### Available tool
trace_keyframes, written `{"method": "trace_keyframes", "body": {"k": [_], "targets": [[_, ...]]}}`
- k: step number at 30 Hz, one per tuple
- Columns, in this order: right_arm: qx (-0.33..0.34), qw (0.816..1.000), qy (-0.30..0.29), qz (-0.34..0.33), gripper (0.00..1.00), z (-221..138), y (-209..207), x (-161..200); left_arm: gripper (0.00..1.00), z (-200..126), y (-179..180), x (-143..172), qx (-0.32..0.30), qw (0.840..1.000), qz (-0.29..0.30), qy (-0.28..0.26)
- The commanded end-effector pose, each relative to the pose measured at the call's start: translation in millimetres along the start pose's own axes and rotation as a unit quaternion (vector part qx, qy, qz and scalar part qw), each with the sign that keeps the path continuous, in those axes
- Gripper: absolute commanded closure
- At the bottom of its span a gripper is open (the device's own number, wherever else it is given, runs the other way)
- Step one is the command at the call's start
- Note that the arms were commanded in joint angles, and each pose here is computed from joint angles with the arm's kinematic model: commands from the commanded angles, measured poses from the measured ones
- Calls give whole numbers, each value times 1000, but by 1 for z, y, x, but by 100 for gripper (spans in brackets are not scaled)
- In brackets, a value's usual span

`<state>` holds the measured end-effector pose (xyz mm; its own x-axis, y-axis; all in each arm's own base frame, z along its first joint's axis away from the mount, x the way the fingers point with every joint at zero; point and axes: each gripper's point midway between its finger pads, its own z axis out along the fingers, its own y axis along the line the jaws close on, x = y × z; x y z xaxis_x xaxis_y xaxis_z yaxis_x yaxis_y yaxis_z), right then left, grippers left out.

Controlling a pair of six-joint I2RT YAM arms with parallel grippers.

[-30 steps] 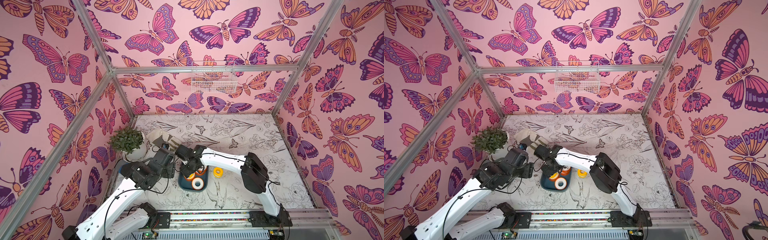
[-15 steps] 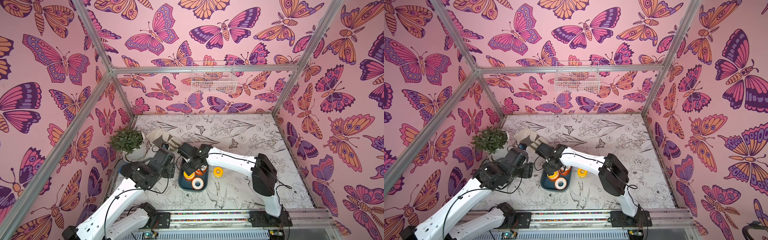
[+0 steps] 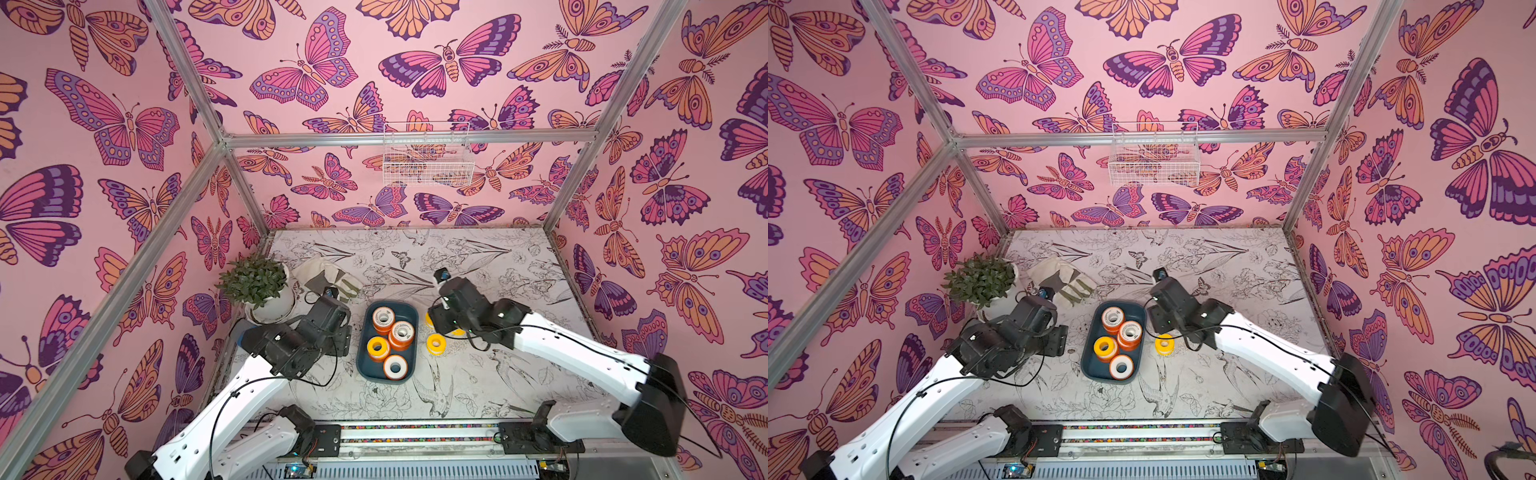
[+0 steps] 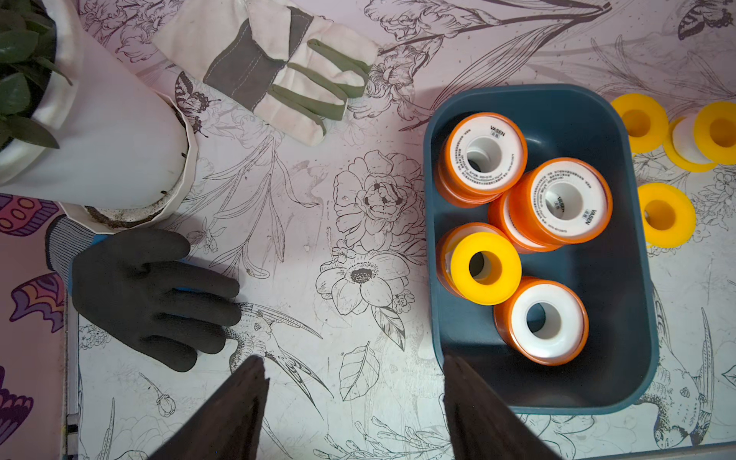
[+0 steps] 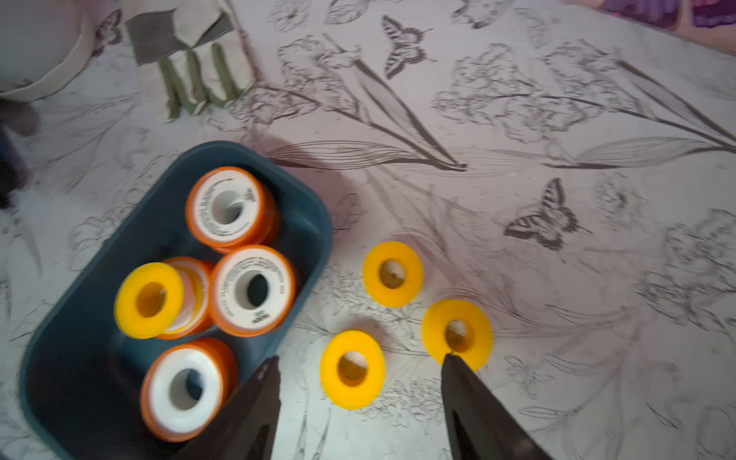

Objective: Put the sealing tape into the storage box
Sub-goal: Place the sealing tape in the storage box, then pick up the sealing tape at the center of the board.

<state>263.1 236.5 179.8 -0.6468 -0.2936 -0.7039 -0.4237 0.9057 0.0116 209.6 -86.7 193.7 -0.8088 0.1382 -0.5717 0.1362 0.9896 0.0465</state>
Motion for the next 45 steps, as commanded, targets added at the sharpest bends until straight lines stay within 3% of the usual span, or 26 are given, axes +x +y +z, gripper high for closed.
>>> {"method": "trace_keyframes", "body": {"k": [1, 5, 11, 23, 31, 39, 45], "targets": [[74, 994, -58, 57, 28, -3, -53, 4, 26, 5, -2, 3, 3, 1000, 3, 8], [110, 985, -79, 107, 26, -10, -96, 27, 26, 7, -5, 4, 8, 1000, 6, 14], [172, 971, -112, 120, 23, -20, -132, 48, 26, 11, -8, 6, 12, 1000, 10, 25], [209, 948, -177, 160, 21, -19, -154, 78, 25, 12, -15, 6, 30, 999, 17, 31], [242, 934, -193, 178, 19, -17, -167, 89, 26, 8, -36, 5, 88, 995, 21, 36], [244, 941, -165, 166, 19, -7, -163, 89, 27, 3, -80, -25, 166, 985, 14, 33], [245, 941, -164, 166, 19, -7, -164, 89, 27, 24, -145, -46, 183, 979, 73, 59]]}}
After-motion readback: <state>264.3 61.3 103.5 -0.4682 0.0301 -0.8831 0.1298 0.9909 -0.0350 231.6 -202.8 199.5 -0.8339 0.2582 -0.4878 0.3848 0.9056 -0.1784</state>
